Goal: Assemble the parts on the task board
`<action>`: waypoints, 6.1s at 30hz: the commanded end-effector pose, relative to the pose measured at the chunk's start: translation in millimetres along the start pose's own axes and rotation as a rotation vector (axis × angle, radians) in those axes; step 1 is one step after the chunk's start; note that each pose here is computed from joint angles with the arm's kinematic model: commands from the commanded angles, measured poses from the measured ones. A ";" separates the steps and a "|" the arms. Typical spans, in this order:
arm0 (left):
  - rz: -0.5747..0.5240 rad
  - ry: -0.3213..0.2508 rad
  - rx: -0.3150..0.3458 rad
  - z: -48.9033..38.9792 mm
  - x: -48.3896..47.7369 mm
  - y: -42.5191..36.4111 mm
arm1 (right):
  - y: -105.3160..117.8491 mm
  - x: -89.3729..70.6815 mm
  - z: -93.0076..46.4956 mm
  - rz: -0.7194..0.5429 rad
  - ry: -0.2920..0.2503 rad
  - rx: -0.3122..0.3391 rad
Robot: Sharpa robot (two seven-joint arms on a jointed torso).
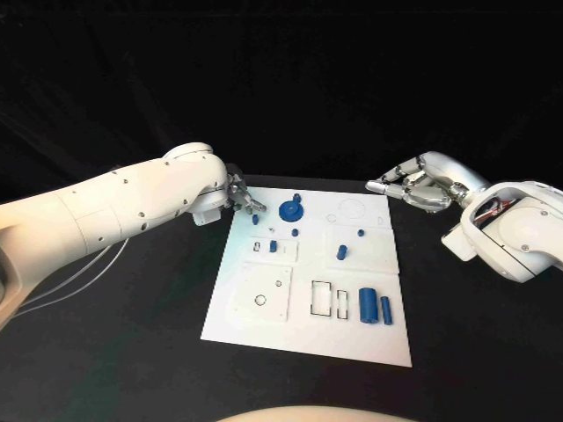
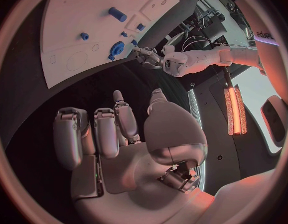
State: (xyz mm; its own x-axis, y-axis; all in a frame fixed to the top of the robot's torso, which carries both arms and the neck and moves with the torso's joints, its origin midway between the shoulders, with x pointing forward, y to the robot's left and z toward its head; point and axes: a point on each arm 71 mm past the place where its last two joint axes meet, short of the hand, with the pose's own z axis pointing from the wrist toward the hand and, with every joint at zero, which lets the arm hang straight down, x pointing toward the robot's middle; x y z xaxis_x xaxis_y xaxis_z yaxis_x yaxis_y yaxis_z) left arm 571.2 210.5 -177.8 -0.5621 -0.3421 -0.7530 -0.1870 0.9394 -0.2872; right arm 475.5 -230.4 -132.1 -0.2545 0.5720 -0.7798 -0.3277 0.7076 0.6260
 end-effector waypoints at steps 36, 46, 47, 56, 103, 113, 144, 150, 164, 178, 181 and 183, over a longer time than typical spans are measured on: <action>0.045 0.071 -0.012 0.3 6.9 -3.9 | 1.2 2.6 1.0 -0.005 0.006 -0.005; 0.049 0.080 0.004 0.2 8.1 -6.1 | 2.2 4.6 1.7 -0.001 0.009 -0.010; 0.049 0.080 0.004 0.2 8.1 -6.0 | 2.3 4.7 1.7 -0.001 0.010 -0.010; 0.024 0.082 0.012 0.5 7.5 -5.2 | 2.1 4.9 1.8 0.000 0.010 -0.010; -0.055 -0.092 0.249 -51.2 49.5 16.0 | -3.2 2.7 -0.6 0.001 0.005 0.005; -0.016 -0.106 0.249 -54.8 57.1 17.7 | -3.1 2.7 -1.2 0.002 0.005 0.004; 0.096 -0.060 0.211 -47.9 72.2 23.0 | -2.9 3.0 -1.5 0.002 0.008 0.003; 0.098 -0.056 0.210 -47.2 73.6 21.4 | -2.5 3.3 -1.3 0.001 0.008 0.002; 0.096 -0.065 0.207 -45.9 74.2 19.5 | -2.3 3.7 -1.1 0.001 0.009 0.002; 0.122 -0.045 0.199 -46.0 76.0 19.7 | -2.5 3.8 -1.3 0.001 0.010 0.003; 0.130 -0.041 0.197 -46.1 76.4 19.5 | -2.5 3.8 -1.3 0.001 0.011 0.003; 0.133 -0.040 0.195 -46.1 76.6 19.5 | -2.5 3.9 -1.3 0.001 0.011 0.003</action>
State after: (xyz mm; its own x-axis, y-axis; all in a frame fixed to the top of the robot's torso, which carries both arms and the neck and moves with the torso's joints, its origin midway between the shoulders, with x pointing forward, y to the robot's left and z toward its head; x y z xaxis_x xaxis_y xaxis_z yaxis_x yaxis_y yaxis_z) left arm 489.1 205.0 -211.3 -0.5158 -0.2525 -0.8187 0.0377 0.9480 -0.3161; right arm 474.6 -231.5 -136.6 -0.2611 0.5725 -0.7772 -0.3189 0.7088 0.6293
